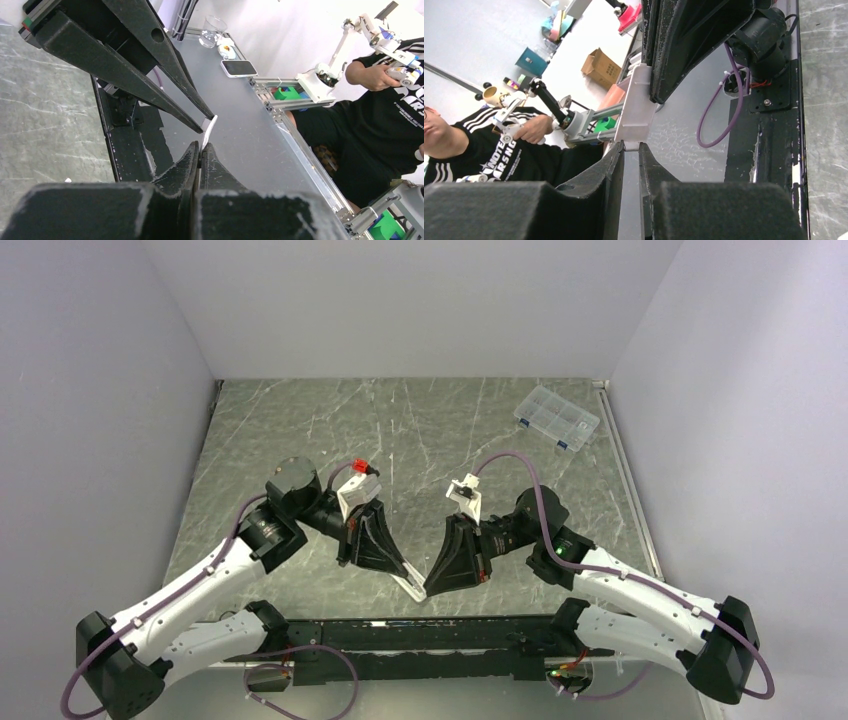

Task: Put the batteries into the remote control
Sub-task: Adjust the battery cover, then load the battery cover into the remote control.

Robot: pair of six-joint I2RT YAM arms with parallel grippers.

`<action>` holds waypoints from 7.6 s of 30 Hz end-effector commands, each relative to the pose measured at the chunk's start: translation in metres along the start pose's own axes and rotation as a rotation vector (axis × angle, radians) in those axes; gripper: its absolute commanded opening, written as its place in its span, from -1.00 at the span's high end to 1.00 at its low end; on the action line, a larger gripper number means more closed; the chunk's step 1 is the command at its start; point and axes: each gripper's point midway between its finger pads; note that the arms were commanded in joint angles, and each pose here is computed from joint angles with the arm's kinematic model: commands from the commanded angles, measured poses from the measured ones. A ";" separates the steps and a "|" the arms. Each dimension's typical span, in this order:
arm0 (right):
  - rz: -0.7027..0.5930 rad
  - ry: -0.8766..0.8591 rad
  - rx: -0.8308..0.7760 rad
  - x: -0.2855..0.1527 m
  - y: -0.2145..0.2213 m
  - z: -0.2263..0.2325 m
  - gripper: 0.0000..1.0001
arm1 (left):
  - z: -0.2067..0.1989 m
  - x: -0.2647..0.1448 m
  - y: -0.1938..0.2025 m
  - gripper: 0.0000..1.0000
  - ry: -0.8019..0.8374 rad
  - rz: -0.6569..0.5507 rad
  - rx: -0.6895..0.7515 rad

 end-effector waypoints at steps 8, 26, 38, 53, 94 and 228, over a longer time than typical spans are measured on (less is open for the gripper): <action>-0.036 0.000 -0.104 0.001 -0.015 0.013 0.19 | -0.004 0.001 -0.008 1.00 0.024 0.003 0.037; -0.150 0.422 -0.209 -0.036 -0.029 -0.016 -0.02 | 0.022 -0.001 0.004 1.00 -0.154 -0.015 -0.055; -0.281 0.618 -0.302 -0.070 -0.043 -0.021 -0.03 | 0.068 -0.009 0.031 1.00 -0.428 -0.088 -0.295; -0.301 0.699 -0.300 -0.065 -0.053 -0.064 -0.06 | 0.097 -0.032 0.054 1.00 -0.704 -0.262 -0.582; -0.161 0.782 -0.859 -0.022 -0.026 -0.094 -0.20 | 0.071 -0.023 0.055 1.00 -0.568 -0.361 -0.901; -0.113 0.943 -0.649 -0.048 0.004 -0.107 0.79 | 0.091 -0.068 0.098 -0.99 -1.008 -0.160 -0.865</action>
Point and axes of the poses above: each gripper's point midway between its finger pads, its own x axis out along the fingers, its own z axis along the line the jaws close on, y = z × x, and after that the axes turned 8 degrees about x, right-handed
